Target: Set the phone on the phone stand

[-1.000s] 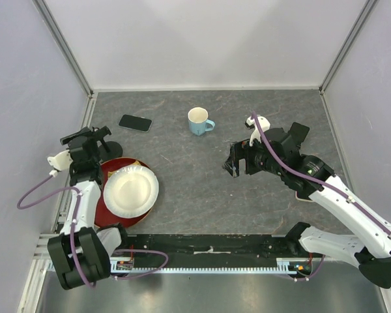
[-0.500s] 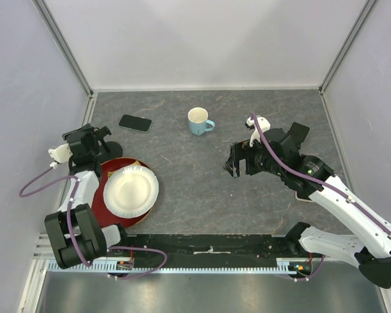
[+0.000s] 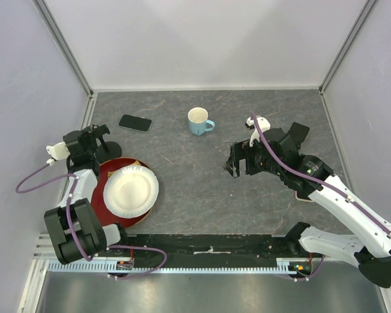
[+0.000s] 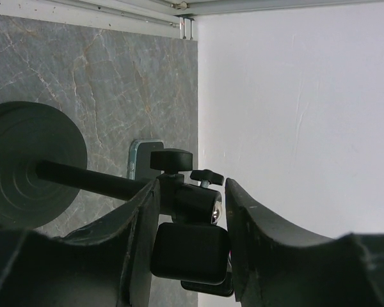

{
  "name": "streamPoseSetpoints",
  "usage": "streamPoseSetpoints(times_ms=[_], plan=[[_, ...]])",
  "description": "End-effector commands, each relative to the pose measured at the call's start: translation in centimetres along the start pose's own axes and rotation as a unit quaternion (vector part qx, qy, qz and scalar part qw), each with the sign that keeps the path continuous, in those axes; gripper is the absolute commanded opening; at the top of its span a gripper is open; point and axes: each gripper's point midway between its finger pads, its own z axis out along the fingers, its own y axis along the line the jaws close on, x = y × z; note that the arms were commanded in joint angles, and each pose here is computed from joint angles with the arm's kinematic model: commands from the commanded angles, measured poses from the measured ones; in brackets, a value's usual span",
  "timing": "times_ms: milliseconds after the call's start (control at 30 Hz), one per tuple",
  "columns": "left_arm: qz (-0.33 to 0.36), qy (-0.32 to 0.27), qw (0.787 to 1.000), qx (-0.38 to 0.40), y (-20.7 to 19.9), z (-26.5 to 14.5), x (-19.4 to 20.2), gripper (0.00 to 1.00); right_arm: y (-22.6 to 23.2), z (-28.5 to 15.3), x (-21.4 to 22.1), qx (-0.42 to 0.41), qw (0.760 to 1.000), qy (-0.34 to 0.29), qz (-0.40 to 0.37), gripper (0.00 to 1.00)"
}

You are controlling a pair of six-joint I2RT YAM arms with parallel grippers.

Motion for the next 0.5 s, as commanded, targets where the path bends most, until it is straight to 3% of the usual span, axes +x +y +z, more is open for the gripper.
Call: streamPoseSetpoints(times_ms=[0, 100, 233, 467], plan=[[0.008, 0.006, 0.997, 0.079, -4.7, -0.4, -0.4, 0.11, 0.6, -0.8, -1.9, -0.004, 1.000, -0.025, 0.008, 0.98], [0.005, 0.024, 0.995, 0.095, -5.7, -0.7, 0.0, 0.02, 0.4, -0.7, -1.7, -0.002, 1.000, -0.023, 0.011, 0.98], [-0.018, 0.054, 0.989, 0.138, -8.2, -1.7, 0.7, 0.02, 0.5, -0.4, -1.4, -0.002, 1.000, -0.020, 0.012, 0.98], [-0.046, 0.150, 0.948, 0.278, -15.2, -5.4, 3.0, 0.02, 0.5, 0.4, -0.9, -0.005, 1.000, -0.014, 0.021, 0.98]])
